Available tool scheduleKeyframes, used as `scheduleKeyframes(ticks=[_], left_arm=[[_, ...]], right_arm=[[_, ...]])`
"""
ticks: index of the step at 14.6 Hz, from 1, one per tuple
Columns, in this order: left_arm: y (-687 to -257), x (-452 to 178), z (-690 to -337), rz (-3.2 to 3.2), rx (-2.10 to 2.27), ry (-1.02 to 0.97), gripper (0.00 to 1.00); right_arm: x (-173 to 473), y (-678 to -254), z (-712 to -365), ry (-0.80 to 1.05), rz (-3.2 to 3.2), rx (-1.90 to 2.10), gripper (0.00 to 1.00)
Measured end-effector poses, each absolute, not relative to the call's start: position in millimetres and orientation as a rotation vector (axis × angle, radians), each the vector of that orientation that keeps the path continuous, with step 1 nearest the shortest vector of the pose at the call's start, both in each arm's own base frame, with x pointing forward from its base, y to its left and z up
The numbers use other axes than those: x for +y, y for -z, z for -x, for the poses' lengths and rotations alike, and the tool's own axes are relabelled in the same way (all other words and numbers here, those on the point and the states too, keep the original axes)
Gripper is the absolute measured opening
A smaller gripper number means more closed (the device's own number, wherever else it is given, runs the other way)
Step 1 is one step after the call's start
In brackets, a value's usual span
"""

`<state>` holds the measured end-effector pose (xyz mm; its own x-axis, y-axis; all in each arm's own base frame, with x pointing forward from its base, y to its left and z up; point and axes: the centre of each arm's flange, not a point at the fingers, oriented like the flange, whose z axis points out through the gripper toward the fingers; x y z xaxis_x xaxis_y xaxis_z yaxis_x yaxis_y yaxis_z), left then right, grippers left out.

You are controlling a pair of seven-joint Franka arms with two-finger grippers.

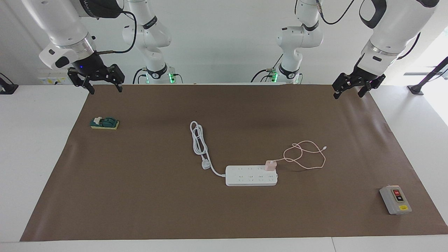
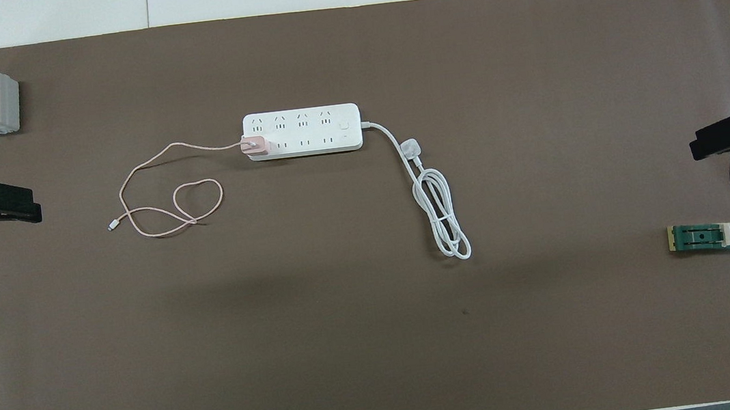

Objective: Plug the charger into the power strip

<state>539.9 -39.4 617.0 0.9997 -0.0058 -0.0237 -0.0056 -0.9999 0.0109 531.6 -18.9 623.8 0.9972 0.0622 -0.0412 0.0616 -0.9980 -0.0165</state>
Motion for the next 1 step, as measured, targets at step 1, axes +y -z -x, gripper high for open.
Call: scheduleKeyframes(ticks=[1], left_arm=[[-617.3,-39.4,-539.7,-3.130,-0.009,0.036,1.00]], right_arm=[[-18.9,-623.8,-531.6,-0.065,3.124,-0.097,1.00]])
